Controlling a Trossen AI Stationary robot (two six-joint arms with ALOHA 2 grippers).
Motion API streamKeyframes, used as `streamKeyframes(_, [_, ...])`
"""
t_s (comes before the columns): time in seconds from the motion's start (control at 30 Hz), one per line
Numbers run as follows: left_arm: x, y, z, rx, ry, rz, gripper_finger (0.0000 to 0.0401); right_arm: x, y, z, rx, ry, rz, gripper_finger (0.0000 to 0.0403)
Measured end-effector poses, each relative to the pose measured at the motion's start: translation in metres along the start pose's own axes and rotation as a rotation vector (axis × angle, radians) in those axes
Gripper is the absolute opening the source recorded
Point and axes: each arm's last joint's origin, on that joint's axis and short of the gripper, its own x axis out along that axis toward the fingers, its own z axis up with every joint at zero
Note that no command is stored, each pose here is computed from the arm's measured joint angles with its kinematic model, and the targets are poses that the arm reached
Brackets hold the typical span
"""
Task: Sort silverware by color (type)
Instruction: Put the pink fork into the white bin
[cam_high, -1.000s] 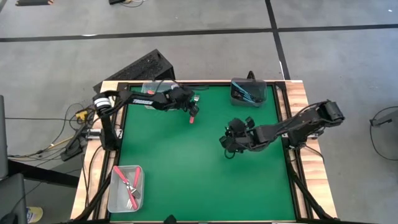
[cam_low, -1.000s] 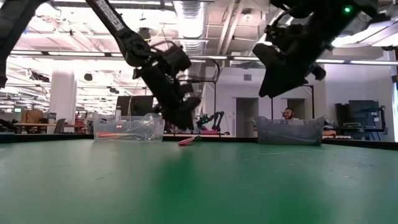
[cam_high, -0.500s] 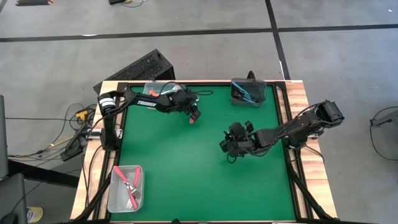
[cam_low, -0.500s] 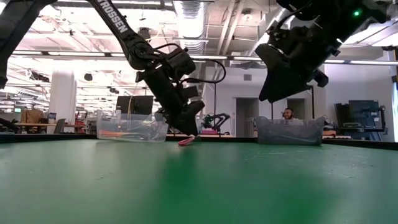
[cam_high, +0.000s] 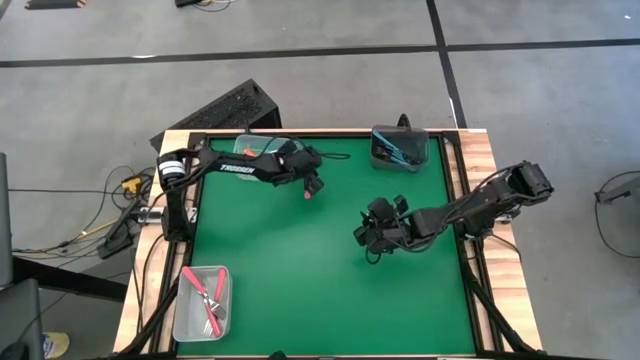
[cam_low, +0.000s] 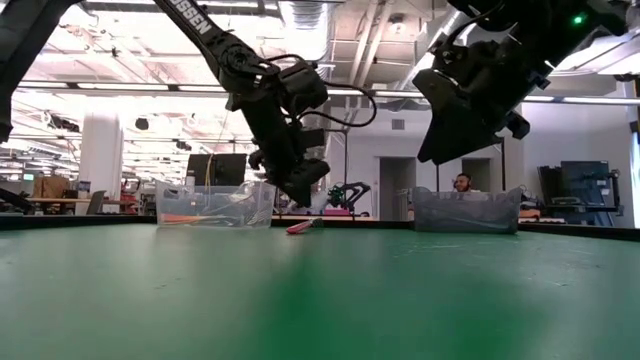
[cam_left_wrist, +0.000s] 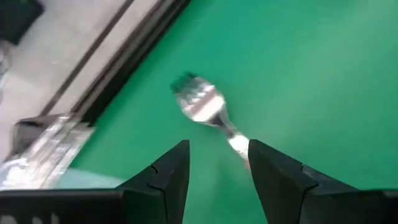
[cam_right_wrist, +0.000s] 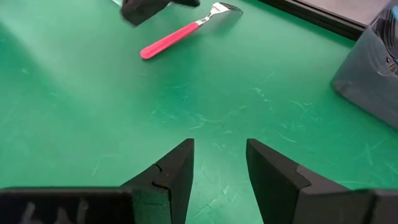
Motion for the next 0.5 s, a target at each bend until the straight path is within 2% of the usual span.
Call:
streamKeyframes(0.07, [0.001,0.007,0.002,-0.031,0.024,0.010,0.0151,-0.001,0.001,-0.001,-0.006,0.001,0.004,0.0171])
streamKeyframes(0.17, [0.000,0.009,0.004,-0.113,0.030,-0.102,0.0151,-0.003,0.002,-0.003,-0.012,0.000,0.013,0.0171])
streamKeyframes(0.27, [-0.007,-0.006,0.008,-0.162,-0.007,-0.183,0.0151,-0.004,0.002,-0.003,-0.012,0.000,0.015,0.0171])
streamKeyframes(0.37, [-0.017,-0.027,0.009,-0.142,-0.055,-0.228,0.0151,-0.004,0.003,-0.003,-0.010,-0.001,0.017,0.0171])
streamKeyframes(0.5, [-0.033,-0.055,0.012,-0.054,-0.154,-0.281,0.0151,-0.004,0.003,-0.003,-0.010,-0.001,0.017,0.0171])
